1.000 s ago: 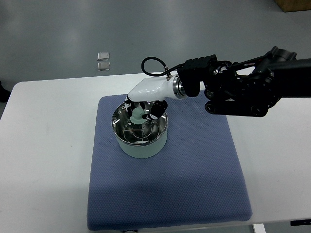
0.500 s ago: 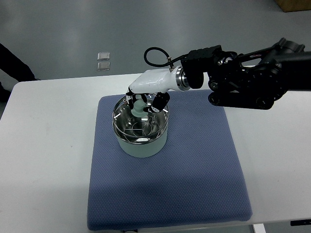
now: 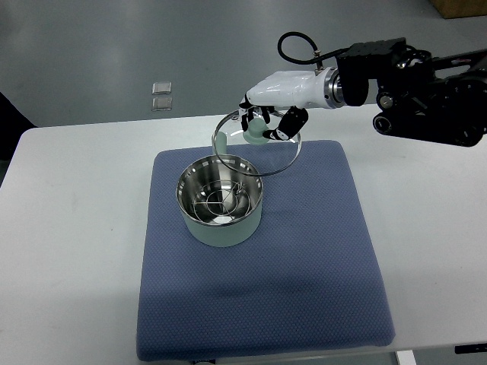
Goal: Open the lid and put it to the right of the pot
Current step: 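Lift the glass lid off the pot with the right hand, then carry the lid beside the pot and set it down on the mat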
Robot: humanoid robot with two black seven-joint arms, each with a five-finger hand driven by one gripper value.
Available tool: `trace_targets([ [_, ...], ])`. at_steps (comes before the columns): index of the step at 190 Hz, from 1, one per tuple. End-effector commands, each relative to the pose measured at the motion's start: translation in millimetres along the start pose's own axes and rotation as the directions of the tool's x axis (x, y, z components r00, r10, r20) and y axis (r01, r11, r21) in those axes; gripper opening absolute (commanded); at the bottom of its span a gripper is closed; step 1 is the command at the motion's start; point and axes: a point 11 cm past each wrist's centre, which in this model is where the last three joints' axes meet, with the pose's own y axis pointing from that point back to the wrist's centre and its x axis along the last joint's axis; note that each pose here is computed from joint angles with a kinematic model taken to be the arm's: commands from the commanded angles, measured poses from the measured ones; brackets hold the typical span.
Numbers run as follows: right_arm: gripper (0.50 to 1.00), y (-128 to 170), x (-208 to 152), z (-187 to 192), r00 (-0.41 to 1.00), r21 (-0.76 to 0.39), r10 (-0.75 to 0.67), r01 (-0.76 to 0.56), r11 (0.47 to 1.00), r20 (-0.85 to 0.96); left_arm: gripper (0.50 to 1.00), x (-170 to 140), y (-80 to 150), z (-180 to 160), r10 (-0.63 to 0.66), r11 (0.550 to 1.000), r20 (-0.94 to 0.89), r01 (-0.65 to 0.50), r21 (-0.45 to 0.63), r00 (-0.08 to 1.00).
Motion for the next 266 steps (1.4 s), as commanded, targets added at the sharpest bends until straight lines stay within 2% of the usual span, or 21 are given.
trace_targets([
  [1, 0.5, 10, -4, 16, 1.0, -0.035, 0.004, -0.003, 0.999, 0.018, 1.0, 0, 0, 0, 0.001, 1.0, 0.0, -0.001, 0.0, 1.0],
  [45, 0.5, 22, -29, 37, 0.998, -0.077, -0.018, 0.023, 0.997, 0.064, 1.0, 0, 0, 0, 0.0, 1.0, 0.0, 0.0, 0.0, 1.0],
  [46, 0.5, 24, -41, 43, 0.996, -0.089, -0.028, 0.035, 0.995, 0.084, 1.0, 0, 0, 0, 0.0, 1.0, 0.0, 0.0, 0.0, 1.0],
  [67, 0.5, 26, -53, 48, 0.994, -0.1, -0.037, 0.048, 0.994, 0.104, 1.0, 0, 0, 0, 0.0, 1.0, 0.0, 0.0, 0.0, 1.0],
  [78, 0.5, 26, -72, 56, 0.991, -0.116, -0.057, 0.071, 0.991, 0.123, 1.0, 0, 0, 0, 0.001, 1.0, 0.0, -0.001, 0.0, 1.0],
  [98, 0.5, 26, -80, 60, 0.988, -0.124, -0.058, 0.075, 0.989, 0.14, 1.0, 0, 0, 0, 0.0, 1.0, 0.0, 0.0, 0.0, 1.0],
  [99, 0.5, 25, -89, 63, 0.986, -0.131, -0.06, 0.081, 0.988, 0.158, 1.0, 0, 0, 0, 0.0, 1.0, 0.0, 0.0, 0.0, 1.0],
  [145, 0.5, 23, -123, 65, 0.977, -0.134, -0.091, 0.118, 0.984, 0.191, 1.0, 0, 0, 0, 0.0, 1.0, 0.0, 0.0, 0.0, 1.0],
  [200, 0.5, 18, -143, 62, 0.965, -0.126, -0.093, 0.127, 0.984, 0.244, 1.0, 0, 0, 0, 0.0, 1.0, 0.0, 0.0, 0.0, 1.0],
  [237, 0.5, 18, -142, 63, 0.965, -0.128, -0.088, 0.123, 0.984, 0.247, 1.0, 0, 0, 0, 0.0, 1.0, 0.0, 0.0, 0.0, 1.0],
  [239, 0.502, 18, -142, 63, 0.965, -0.129, -0.089, 0.124, 0.984, 0.247, 1.0, 0, 0, 0, 0.0, 1.0, 0.0, 0.0, 0.0, 1.0],
  [240, 0.533, 18, -143, 63, 0.964, -0.129, -0.088, 0.123, 0.984, 0.25, 1.0, 0, 0, 0, 0.0, 1.0, 0.0, 0.0, 0.0, 1.0],
  [249, 0.629, 18, -143, 63, 0.963, -0.127, -0.082, 0.118, 0.985, 0.257, 1.0, 0, 0, 0, 0.0, 1.0, 0.0, 0.0, 0.0, 1.0],
  [250, 0.653, 18, -142, 63, 0.962, -0.128, -0.079, 0.116, 0.985, 0.26, 1.0, 0, 0, 0, 0.0, 1.0, 0.0, 0.0, 0.0, 1.0],
  [251, 0.654, 18, -142, 63, 0.962, -0.128, -0.079, 0.116, 0.985, 0.26, 1.0, 0, 0, 0, 0.0, 1.0, 0.0, 0.0, 0.0, 1.0],
  [252, 0.682, 18, -143, 63, 0.962, -0.127, -0.08, 0.117, 0.985, 0.263, 1.0, 0, 0, 0, 0.0, 1.0, 0.0, 0.0, 0.0, 1.0],
  [253, 0.682, 18, -143, 63, 0.961, -0.127, -0.08, 0.117, 0.985, 0.263, 1.0, 0, 0, 0, 0.0, 1.0, 0.0, 0.0, 0.0, 1.0],
  [254, 0.711, 18, -143, 62, 0.961, -0.125, -0.078, 0.115, 0.985, 0.265, 1.0, 0, 0, 0, 0.001, 1.0, 0.0, -0.001, 0.0, 1.0],
  [255, 0.711, 18, -143, 62, 0.961, -0.125, -0.078, 0.115, 0.985, 0.265, 1.0, 0, 0, 0, 0.001, 1.0, 0.0, -0.001, 0.0, 1.0],
  [256, 0.735, 18, -142, 62, 0.961, -0.125, -0.075, 0.112, 0.986, 0.267, 1.0, 0, 0, 0, 0.0, 1.0, 0.0, 0.0, 0.0, 1.0],
  [266, 0.821, 17, -142, 61, 0.959, -0.122, -0.07, 0.108, 0.987, 0.274, 1.0, 0, 0, 0, 0.0, 1.0, 0.0, 0.0, 0.0, 1.0],
])
